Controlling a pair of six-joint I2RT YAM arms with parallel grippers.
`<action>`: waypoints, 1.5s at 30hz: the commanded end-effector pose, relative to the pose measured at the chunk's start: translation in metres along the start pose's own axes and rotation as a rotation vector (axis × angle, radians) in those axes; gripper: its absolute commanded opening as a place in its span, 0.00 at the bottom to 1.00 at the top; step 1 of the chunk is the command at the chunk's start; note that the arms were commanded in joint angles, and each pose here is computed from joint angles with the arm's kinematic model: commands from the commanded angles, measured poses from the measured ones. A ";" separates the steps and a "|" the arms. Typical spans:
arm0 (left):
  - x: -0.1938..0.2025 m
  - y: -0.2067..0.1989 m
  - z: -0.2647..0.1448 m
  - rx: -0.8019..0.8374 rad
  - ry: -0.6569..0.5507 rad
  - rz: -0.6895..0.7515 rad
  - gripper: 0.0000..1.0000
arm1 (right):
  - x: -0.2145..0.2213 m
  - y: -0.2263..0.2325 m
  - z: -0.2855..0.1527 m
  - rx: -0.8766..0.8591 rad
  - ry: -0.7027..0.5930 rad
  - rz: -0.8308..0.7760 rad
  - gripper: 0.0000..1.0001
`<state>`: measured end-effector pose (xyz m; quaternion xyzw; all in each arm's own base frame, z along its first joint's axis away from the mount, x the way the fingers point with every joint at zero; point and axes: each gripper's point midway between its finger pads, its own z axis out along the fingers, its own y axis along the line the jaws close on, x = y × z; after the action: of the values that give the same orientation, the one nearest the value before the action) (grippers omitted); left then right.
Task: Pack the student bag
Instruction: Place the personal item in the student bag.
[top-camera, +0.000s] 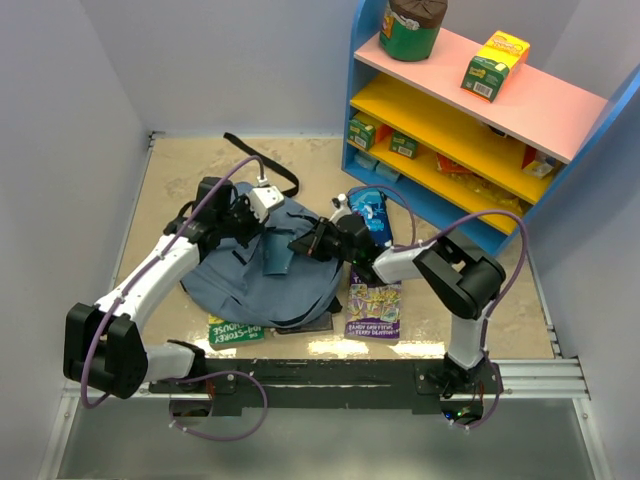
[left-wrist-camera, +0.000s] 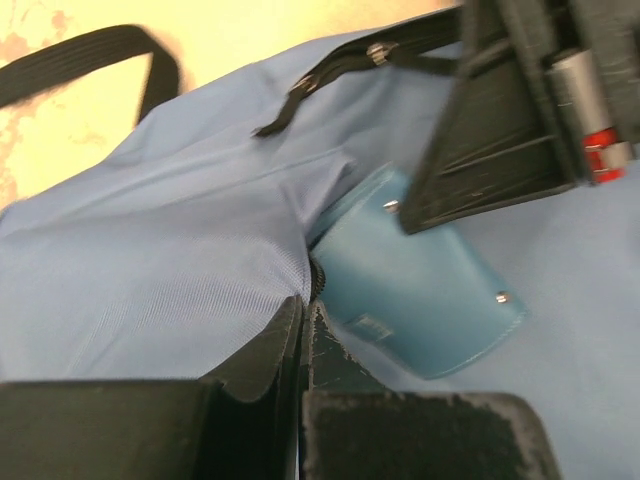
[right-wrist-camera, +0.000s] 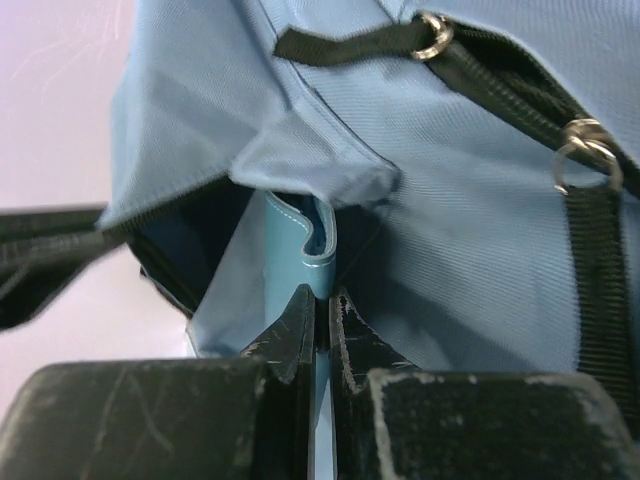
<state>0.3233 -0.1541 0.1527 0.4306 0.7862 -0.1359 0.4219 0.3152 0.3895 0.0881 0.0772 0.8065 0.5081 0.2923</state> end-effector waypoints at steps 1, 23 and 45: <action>-0.047 -0.029 -0.011 0.168 -0.162 0.073 0.00 | -0.011 0.046 0.023 -0.130 0.013 -0.073 0.00; -0.020 -0.035 0.003 0.208 -0.085 0.053 0.00 | 0.013 0.103 0.031 -0.406 0.112 -0.260 0.50; 0.013 -0.028 0.022 0.206 -0.021 -0.010 0.00 | 0.032 -0.001 -0.054 0.035 0.167 -0.470 0.76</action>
<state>0.3146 -0.1681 0.1210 0.4678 0.7751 -0.1897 0.3800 0.2768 0.3814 0.1171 -0.1367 0.8052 0.4635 0.3437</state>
